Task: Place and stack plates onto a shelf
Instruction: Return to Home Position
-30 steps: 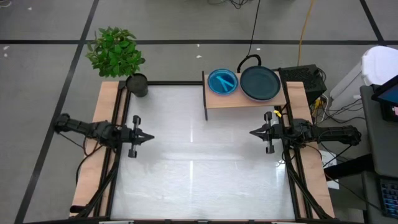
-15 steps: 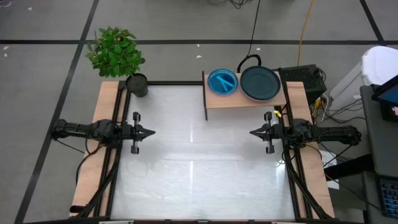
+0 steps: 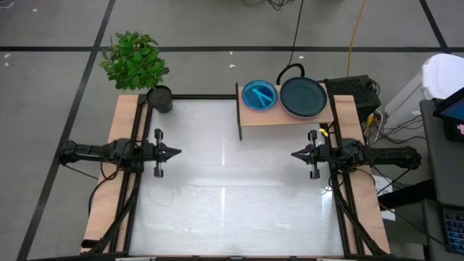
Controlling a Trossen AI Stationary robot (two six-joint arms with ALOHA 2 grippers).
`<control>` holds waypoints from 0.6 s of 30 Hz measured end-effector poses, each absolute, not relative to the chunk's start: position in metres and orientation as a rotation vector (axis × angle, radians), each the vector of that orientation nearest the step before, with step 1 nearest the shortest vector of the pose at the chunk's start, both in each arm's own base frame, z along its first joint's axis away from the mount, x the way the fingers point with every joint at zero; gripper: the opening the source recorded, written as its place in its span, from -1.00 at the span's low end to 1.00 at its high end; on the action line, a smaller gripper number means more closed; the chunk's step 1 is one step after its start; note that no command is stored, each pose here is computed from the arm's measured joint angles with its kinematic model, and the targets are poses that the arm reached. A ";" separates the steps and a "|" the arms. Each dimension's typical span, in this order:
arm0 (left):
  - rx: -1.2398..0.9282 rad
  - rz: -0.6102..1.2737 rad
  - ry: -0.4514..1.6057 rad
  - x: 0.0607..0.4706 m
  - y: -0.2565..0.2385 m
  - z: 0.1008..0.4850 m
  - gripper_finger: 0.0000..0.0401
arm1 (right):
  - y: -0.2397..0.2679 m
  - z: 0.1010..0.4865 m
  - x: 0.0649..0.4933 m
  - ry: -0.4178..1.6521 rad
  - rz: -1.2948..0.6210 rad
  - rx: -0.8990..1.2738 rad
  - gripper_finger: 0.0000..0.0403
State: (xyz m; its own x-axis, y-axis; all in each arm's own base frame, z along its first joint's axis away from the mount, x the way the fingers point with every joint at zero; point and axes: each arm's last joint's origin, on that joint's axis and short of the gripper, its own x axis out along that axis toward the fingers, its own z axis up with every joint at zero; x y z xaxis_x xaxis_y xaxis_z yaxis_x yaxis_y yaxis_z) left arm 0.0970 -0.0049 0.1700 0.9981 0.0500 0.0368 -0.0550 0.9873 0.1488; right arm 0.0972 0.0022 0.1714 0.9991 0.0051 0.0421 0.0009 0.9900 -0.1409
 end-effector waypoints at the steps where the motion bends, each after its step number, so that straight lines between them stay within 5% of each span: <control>1: 0.150 0.054 -0.035 0.097 -0.005 0.170 -1.00 | 0.002 0.171 0.097 -0.043 0.002 -0.142 -1.00; 18: 0.144 0.062 -0.068 0.097 -0.005 0.173 -0.99 | 0.002 0.171 0.097 -0.042 0.002 -0.141 -1.00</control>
